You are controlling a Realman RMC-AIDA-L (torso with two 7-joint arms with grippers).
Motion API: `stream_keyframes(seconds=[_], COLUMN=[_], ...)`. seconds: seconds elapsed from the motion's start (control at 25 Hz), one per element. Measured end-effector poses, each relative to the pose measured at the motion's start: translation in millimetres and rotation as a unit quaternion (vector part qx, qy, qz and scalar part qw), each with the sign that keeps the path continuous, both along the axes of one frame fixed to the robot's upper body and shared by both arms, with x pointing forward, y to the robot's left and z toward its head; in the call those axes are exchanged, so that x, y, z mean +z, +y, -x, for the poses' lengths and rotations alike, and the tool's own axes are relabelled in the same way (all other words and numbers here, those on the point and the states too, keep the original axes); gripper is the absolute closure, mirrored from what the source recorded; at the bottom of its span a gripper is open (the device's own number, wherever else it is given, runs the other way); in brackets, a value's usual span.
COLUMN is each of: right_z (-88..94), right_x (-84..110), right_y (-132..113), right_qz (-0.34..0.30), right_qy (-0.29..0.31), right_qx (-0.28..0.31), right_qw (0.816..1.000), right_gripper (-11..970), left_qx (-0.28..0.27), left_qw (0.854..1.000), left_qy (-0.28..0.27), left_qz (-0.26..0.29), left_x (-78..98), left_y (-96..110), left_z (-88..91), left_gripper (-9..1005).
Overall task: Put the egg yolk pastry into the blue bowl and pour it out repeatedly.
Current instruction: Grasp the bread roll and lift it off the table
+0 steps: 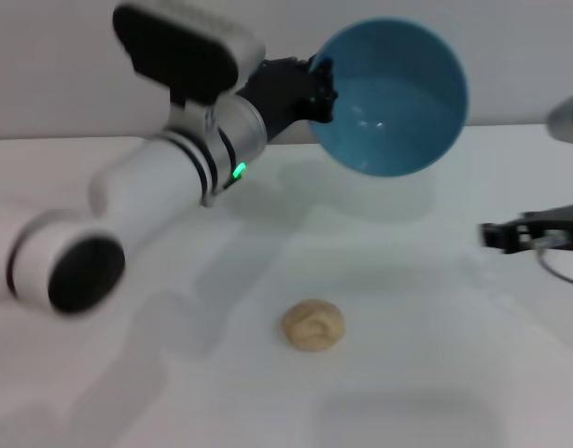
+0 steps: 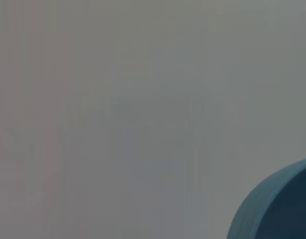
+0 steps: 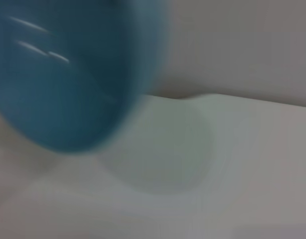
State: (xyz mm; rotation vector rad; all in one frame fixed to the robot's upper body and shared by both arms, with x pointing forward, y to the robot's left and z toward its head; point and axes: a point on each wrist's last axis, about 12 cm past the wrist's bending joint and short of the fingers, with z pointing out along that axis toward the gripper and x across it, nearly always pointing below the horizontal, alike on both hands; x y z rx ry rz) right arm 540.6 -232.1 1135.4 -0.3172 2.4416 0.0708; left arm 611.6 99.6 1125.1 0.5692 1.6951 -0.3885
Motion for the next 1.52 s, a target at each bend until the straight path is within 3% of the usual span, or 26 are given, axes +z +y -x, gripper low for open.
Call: stream_keyframes(seconds=[0.2,0.32,0.52,0.64,0.96,1.2,1.52], right_z=[-1.2,-1.8,-0.6,2.1,8.4,4.2,0.0], right_x=[10.8,11.6,8.4,5.0,-12.6,-32.3,-44.7], right_y=[30,35,53,68,98,105,112], right_qz=[-0.065,-0.063,-0.037,-0.027,-0.021,-0.009,0.001], right_qy=[0.005,0.008,0.031,0.042,0.071,0.091,0.080], right_qx=[0.080,0.103,0.162,0.194,0.256,0.263,0.272], right_qw=[0.995,0.993,0.986,0.980,0.964,0.960,0.959], right_gripper=[468,468,468,468,468,468,469], left_qx=[0.013,0.015,0.013,0.023,0.037,0.037,0.036], left_qw=[0.993,0.984,0.952,0.938,0.936,0.937,0.940], left_qy=[0.105,0.158,0.251,0.278,0.282,0.279,0.270], left_qz=[-0.047,-0.075,-0.173,-0.204,-0.209,-0.209,-0.206], left_x=[10.2,10.6,11.6,11.0,8.2,9.3,12.9], left_y=[15,24,36,38,41,41,38], left_z=[-22.6,-26.9,-29.4,-27.8,-26.5,-27.0,-29.2], left_gripper=[982,982,983,983,981,984,982])
